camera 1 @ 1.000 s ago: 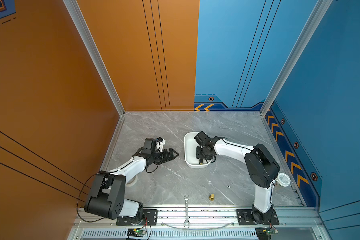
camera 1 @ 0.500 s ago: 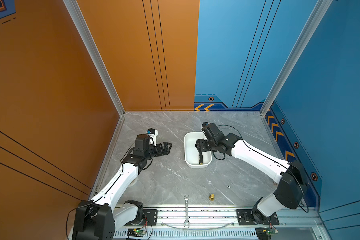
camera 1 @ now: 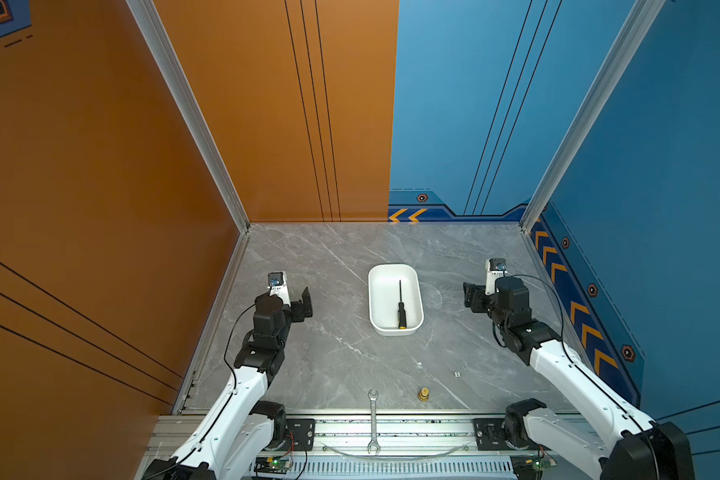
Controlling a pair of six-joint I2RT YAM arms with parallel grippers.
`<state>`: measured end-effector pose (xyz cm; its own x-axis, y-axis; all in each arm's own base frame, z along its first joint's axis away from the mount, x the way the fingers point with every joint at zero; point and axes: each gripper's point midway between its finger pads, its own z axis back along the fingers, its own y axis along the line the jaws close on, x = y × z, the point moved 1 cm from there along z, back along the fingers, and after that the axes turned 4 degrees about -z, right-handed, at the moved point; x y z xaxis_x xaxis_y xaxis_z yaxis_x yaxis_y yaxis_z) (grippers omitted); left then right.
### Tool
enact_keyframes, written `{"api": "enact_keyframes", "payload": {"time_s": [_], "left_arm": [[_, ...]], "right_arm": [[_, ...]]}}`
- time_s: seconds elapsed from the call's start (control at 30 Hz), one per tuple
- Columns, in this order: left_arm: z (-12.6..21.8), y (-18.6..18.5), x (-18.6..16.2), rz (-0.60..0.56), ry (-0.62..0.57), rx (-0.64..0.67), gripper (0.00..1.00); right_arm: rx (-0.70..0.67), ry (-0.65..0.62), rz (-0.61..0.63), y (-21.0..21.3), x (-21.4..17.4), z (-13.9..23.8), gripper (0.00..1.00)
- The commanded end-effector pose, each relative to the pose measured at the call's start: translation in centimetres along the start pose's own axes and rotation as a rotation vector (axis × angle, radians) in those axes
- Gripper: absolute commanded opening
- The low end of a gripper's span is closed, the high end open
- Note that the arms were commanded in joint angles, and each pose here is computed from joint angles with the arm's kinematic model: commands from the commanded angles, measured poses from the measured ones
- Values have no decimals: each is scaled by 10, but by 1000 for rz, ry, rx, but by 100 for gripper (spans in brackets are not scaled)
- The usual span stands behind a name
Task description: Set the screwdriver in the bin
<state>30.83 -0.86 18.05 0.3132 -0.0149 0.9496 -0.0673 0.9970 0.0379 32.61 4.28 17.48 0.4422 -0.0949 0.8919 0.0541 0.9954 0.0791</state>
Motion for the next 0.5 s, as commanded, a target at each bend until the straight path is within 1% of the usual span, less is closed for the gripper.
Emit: {"api": "enact_keyframes", "payload": {"time_s": [0.0, 0.1, 0.2, 0.3, 0.47], "left_arm": [[3, 17, 9, -12, -113, 82, 98], [2, 19, -1, -11, -118, 72, 98], [0, 20, -7, -21, -116, 64, 98], [-1, 19, -11, -36, -129, 49, 98], [-6, 20, -20, -40, -98, 48, 98]], "right_arm": [[-85, -231, 1, -21, 25, 3, 86], [-142, -222, -1, -42, 7, -6, 88], [-145, -243, -45, -54, -1, -14, 88], [-142, -262, -82, -61, -7, -23, 88], [-138, -245, -60, -62, -18, -41, 87]]}}
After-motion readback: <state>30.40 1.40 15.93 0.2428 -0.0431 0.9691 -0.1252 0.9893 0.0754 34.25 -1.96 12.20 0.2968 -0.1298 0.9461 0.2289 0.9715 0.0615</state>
